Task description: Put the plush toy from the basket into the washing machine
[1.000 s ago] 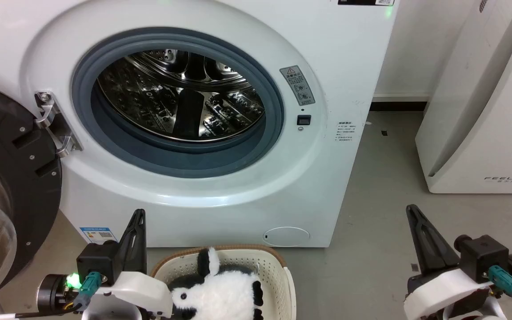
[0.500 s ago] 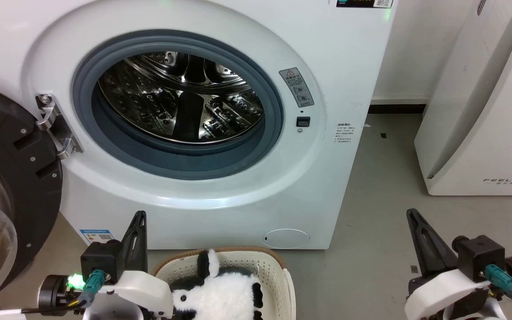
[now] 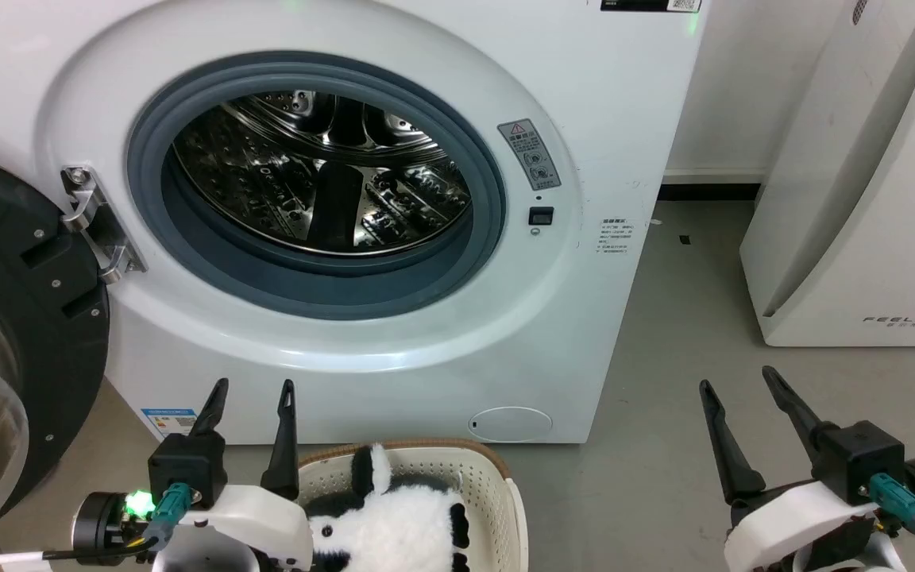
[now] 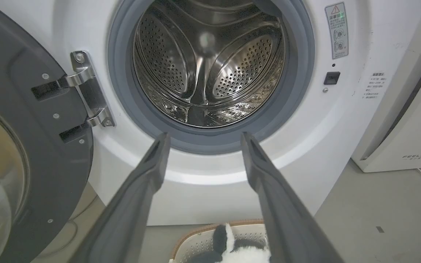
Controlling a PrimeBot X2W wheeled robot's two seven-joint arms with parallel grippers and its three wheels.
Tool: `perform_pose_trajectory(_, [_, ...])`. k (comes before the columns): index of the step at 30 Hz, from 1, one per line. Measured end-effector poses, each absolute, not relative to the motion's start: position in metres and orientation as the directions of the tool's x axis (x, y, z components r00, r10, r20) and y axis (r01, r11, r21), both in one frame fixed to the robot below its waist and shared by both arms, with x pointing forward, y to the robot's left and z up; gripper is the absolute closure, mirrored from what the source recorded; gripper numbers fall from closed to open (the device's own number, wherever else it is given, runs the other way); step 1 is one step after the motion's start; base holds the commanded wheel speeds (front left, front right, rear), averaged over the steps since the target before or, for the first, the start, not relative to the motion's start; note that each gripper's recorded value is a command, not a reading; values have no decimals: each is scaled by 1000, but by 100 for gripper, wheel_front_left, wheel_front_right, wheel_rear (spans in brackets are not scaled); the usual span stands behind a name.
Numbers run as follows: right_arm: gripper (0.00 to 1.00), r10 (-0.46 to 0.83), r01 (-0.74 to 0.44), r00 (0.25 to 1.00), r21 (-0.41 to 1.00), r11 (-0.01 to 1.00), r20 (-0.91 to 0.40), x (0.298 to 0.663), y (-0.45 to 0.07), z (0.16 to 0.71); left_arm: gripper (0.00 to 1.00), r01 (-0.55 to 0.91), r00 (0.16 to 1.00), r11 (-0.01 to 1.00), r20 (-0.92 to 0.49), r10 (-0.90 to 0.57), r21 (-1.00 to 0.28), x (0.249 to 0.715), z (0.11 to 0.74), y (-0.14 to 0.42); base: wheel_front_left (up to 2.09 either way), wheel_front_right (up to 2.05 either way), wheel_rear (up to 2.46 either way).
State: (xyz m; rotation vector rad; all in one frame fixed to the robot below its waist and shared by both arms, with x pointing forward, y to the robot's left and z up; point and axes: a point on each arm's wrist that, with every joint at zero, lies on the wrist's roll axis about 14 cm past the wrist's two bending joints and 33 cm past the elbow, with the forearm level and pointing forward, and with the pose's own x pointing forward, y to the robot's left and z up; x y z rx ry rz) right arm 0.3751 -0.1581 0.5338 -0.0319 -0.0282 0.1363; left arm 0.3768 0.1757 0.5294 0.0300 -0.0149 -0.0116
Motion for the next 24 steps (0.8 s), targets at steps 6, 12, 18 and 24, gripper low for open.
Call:
perform_pose_trajectory(6, [0,131,-130,991,-31,991,26,376,-160,532,0,25,1000,1000,-9,-25,19,378,520,171,0,0,0])
perform_pose_trajectory(12, [0,122,-122,992,-29,992,23,378,-163,528,0,35,998,999,-44,-35,2,380,505,167,0,0,0])
perform_pose_trajectory(18, [0,112,-112,994,-21,993,18,381,-166,523,0,52,994,999,-95,-53,-9,385,487,162,0,0,0])
perform_pose_trajectory(24, [0,103,-103,995,-19,995,8,385,-170,517,0,73,987,997,-143,-75,-19,393,468,154,0,0,0])
